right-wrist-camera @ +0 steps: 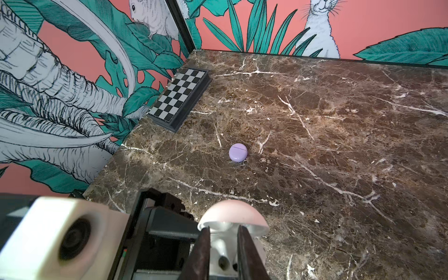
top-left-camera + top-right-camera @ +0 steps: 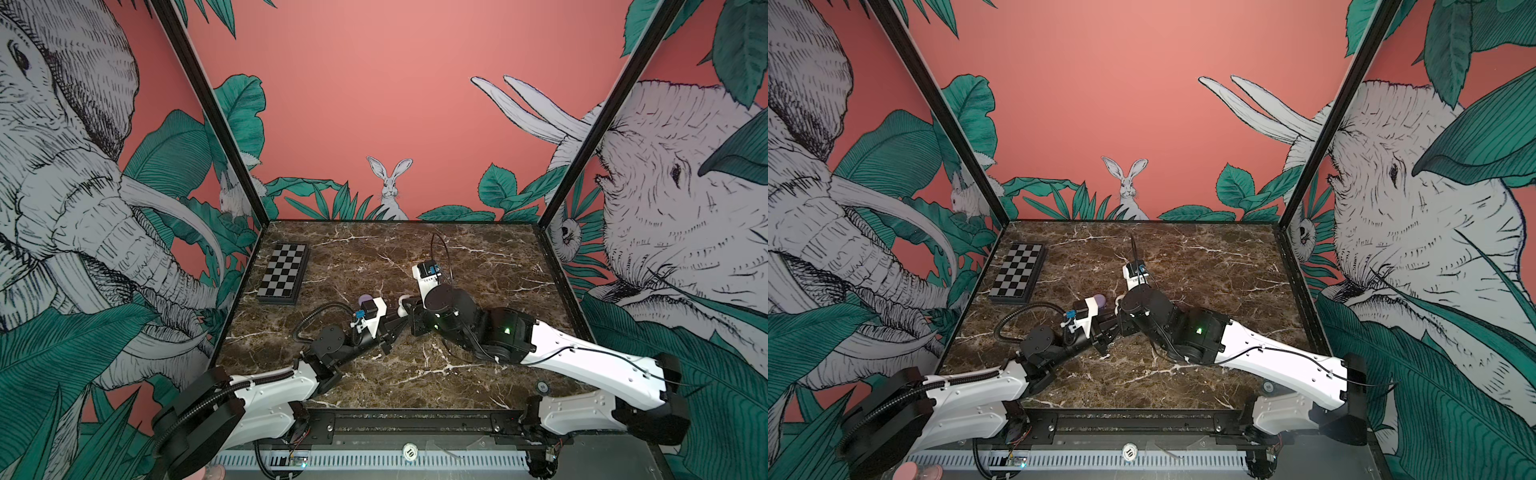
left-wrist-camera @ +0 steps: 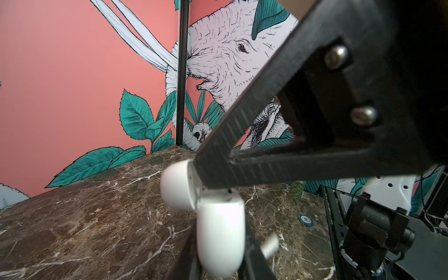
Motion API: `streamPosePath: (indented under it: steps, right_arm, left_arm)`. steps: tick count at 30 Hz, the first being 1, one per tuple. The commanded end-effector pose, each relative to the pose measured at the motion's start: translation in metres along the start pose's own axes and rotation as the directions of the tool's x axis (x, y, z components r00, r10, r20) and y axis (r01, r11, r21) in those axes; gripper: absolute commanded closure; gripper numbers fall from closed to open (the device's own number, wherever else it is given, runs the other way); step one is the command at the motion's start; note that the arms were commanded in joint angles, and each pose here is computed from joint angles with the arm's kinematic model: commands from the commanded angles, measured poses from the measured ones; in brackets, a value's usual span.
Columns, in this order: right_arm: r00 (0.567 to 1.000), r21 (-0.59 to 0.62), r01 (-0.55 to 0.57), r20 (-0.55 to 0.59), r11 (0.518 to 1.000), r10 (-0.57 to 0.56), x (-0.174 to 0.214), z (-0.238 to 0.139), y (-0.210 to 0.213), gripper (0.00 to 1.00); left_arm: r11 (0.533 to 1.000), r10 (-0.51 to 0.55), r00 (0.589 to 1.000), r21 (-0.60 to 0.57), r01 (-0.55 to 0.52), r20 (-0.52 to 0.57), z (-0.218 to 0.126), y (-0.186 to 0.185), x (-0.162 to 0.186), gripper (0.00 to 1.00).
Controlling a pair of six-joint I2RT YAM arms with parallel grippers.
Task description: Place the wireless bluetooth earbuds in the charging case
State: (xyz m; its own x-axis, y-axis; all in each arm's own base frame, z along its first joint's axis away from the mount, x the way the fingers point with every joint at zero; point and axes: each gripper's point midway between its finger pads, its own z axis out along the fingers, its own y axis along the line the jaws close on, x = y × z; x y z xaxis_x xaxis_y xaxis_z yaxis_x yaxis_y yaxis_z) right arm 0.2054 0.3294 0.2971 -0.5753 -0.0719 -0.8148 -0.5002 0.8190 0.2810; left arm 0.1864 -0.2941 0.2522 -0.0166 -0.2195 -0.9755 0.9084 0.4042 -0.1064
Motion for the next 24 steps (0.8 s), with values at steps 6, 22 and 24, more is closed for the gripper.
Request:
streamPosePath:
  steps: [6, 22, 24]
  right_arm:
    - [0.999, 0.03, -0.033, 0.025, 0.999, 0.032, -0.003, -0.011, -0.018, 0.79]
    - [0.922, 0.39, -0.302, -0.113, 0.87, 0.371, 0.038, -0.034, -0.198, 0.44]
    - [0.889, 0.428, -0.32, -0.173, 0.845, 0.425, 0.043, -0.017, -0.217, 0.45]
  left_arm:
    - [0.995, 0.018, 0.999, -0.093, -0.021, -0.031, -0.002, 0.015, 0.006, 1.0]
    - [0.992, 0.103, 0.994, 0.076, -0.101, -0.031, -0.002, -0.02, 0.012, 1.0]
    - [0.992, 0.104, 0.994, 0.079, -0.102, -0.025, -0.002, -0.021, 0.011, 1.0]
